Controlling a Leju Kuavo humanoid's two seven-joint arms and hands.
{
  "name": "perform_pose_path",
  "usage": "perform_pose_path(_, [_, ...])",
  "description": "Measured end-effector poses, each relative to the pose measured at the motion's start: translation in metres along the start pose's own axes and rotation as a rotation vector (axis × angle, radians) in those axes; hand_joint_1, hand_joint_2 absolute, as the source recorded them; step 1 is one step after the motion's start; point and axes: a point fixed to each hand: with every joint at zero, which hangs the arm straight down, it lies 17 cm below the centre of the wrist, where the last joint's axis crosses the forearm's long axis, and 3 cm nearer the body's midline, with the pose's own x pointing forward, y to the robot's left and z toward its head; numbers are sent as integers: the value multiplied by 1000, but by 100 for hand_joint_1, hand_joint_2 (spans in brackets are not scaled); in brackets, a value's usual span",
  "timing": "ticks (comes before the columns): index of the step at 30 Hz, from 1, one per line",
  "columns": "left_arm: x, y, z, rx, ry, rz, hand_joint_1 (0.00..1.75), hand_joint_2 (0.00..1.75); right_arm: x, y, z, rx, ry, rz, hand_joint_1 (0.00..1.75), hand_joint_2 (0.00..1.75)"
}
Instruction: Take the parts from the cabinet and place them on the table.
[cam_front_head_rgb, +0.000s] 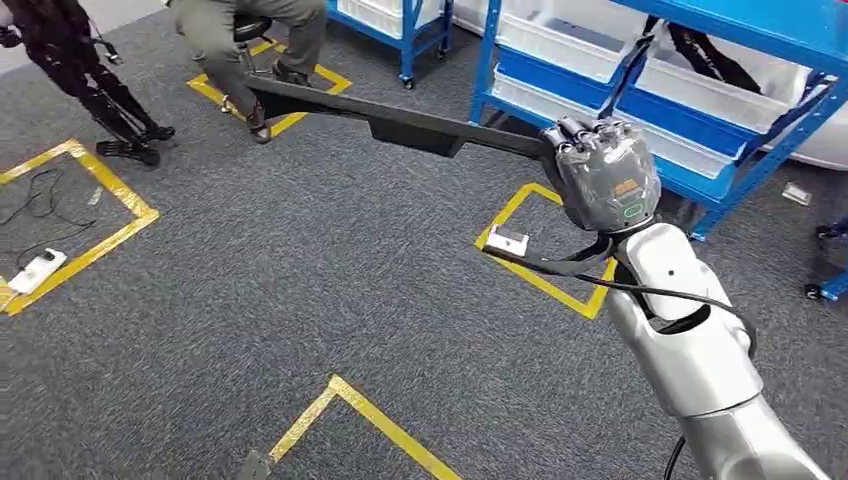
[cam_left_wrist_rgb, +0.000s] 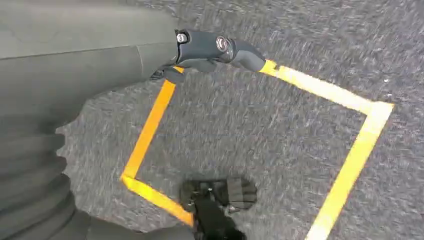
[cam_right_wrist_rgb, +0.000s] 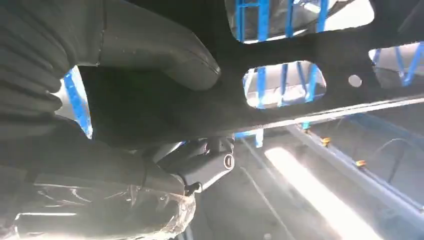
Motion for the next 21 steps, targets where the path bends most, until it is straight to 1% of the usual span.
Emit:
perform_pose_path(14, [-4, 1, 1, 3, 5, -2, 0, 175, -1, -1, -7, 1, -5, 1, 175, 175])
perform_pose_path(21, [-4, 4, 0, 1, -4, -3, 0, 175, 15, 9, -1, 15, -17, 24, 175, 175])
